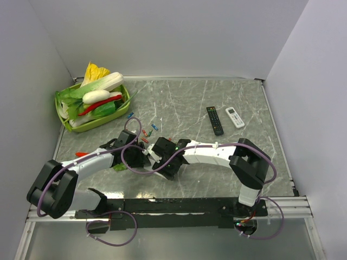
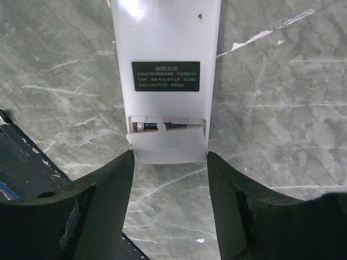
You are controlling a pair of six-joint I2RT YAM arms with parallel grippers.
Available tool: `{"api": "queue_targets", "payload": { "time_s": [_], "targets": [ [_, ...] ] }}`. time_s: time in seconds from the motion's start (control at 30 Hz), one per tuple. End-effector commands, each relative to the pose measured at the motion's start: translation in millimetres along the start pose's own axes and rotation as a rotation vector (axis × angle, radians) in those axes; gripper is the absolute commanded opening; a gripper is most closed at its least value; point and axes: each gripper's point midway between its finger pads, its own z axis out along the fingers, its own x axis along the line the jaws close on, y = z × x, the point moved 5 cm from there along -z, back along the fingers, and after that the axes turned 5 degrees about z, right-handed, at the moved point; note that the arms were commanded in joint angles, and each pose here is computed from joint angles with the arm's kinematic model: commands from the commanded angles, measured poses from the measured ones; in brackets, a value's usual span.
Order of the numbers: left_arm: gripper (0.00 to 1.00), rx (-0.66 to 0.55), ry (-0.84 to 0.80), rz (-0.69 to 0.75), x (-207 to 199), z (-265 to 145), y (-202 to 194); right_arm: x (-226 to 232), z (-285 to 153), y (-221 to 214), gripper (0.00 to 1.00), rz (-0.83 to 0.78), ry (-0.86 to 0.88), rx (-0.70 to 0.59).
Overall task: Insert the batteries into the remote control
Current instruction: Load the battery cover into the remote control.
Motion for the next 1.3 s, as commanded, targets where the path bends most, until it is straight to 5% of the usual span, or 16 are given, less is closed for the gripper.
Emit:
{"api": "queue_targets", "payload": {
  "time_s": [0.0, 0.5, 0.9, 1.27],
  "targets": [
    [0.49, -0.003, 0.004, 0.012, 0, -4, 0, -4, 1, 5, 0.65, 0.047, -0.024, -0.003],
    [0.49, -0.007, 0.003, 0.011, 0, -5, -1, 1, -20, 16, 0.69, 0.106, -0.017, -0.077],
    [0.51, -0.006, -0.002, 0.011, -1, -5, 0, 9, -56, 30, 0.84, 0.178, 0.019, -0.208],
    [0.55, -0.006, -0.017, -0.003, -3, -6, 0, -6, -66, 11, 0.83, 0.659, 0.1, -0.309]
  ]
}}
